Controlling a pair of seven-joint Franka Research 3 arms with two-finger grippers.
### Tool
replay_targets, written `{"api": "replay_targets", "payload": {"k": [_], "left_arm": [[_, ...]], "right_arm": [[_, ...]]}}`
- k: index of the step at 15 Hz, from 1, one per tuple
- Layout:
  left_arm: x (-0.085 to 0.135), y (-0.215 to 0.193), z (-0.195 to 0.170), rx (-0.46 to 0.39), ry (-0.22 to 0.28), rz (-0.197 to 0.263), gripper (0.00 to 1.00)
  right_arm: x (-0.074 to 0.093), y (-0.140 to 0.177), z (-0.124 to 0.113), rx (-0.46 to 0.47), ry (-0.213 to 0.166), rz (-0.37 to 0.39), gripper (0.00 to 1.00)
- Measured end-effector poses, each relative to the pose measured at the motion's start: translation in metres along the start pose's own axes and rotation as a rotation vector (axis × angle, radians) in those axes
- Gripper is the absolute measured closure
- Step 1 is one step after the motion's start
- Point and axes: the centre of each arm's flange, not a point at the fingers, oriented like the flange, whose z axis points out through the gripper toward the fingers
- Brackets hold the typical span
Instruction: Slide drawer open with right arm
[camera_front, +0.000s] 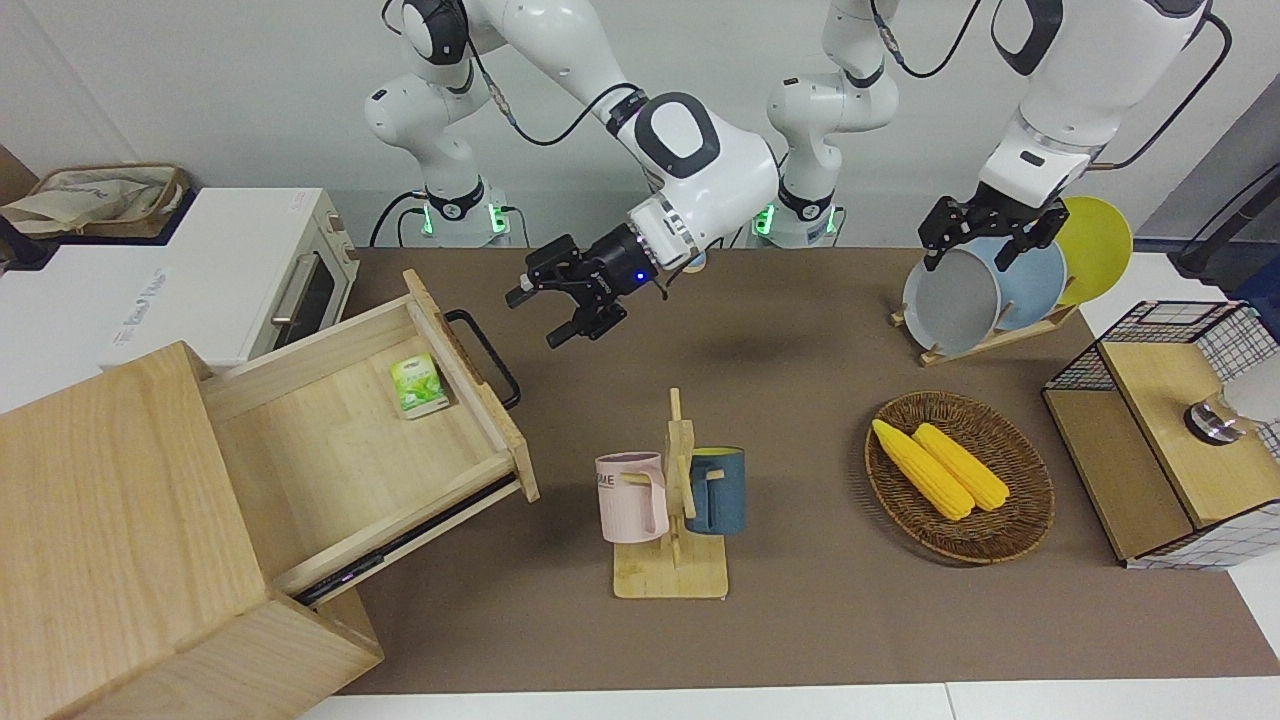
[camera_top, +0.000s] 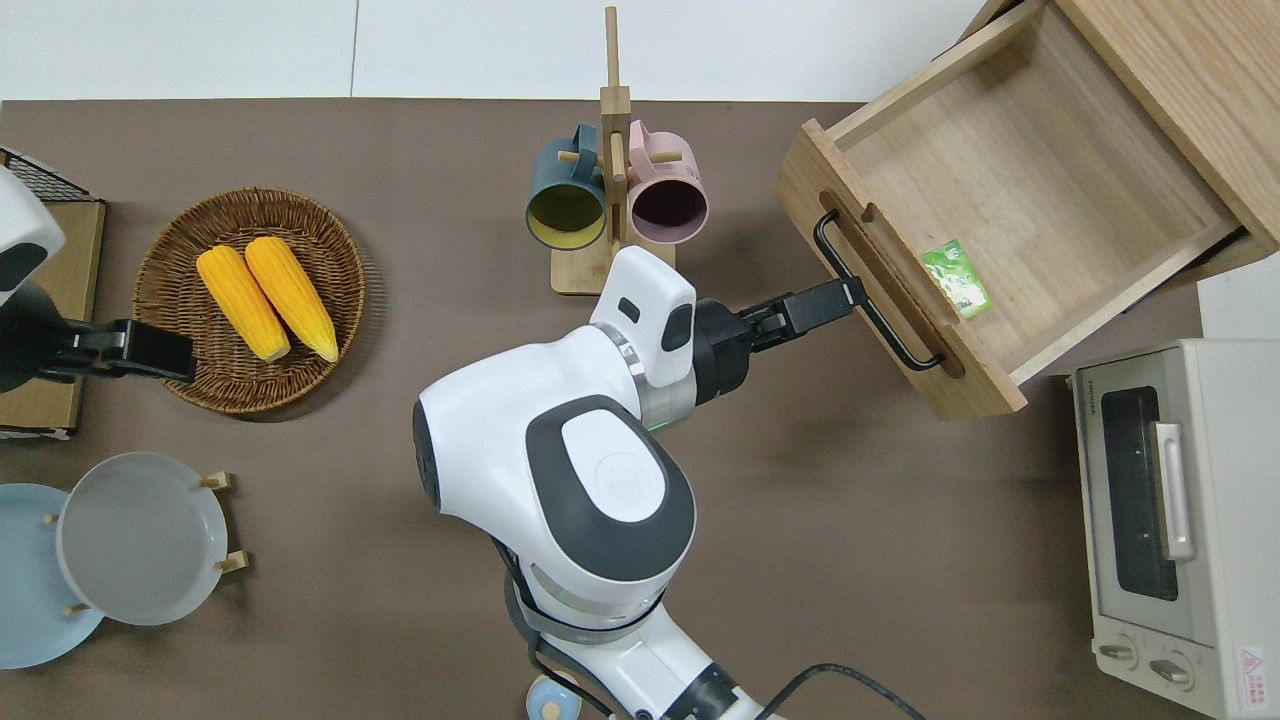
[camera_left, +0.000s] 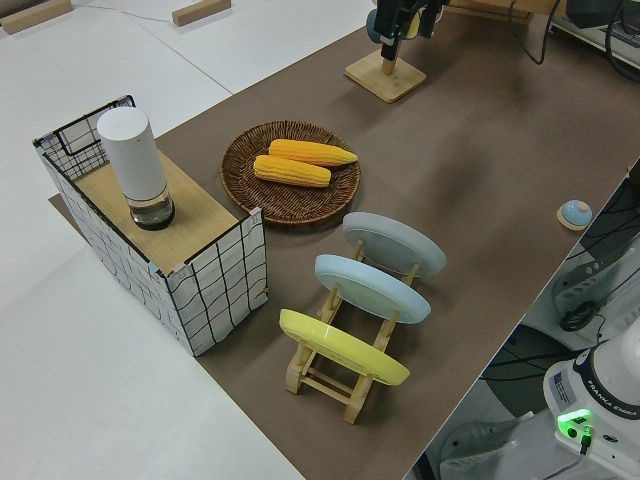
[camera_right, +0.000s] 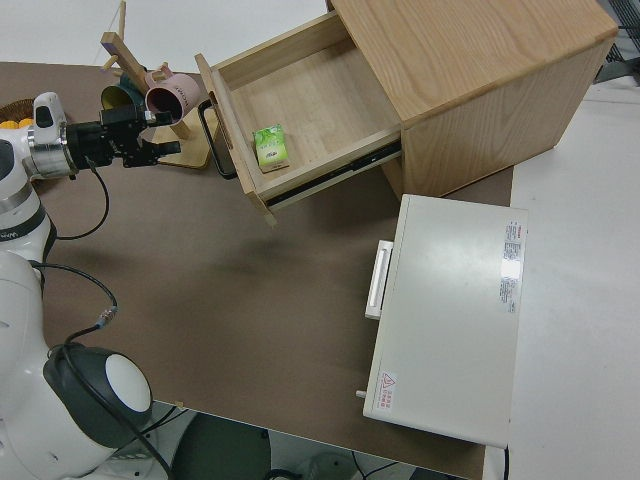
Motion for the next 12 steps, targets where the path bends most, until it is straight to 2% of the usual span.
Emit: {"api": "replay_targets", "payload": {"k": [4, 8, 12], "left_arm": [[0.0, 0.0, 0.0, 0.0, 0.0, 0.0, 0.0], [0.0, 0.0, 0.0, 0.0, 0.0, 0.0, 0.0], [0.0, 0.0, 0.0, 0.0, 0.0, 0.0, 0.0]], "right_arm": [[0.001, 0.044, 0.014, 0.162, -0.093, 0.069, 0.01], [-0.004, 0.106, 0.047, 0.335, -0.204, 0.152, 0.01], [-0.013, 0.161, 0.077, 0.473, -0.271, 0.206, 0.01]]}}
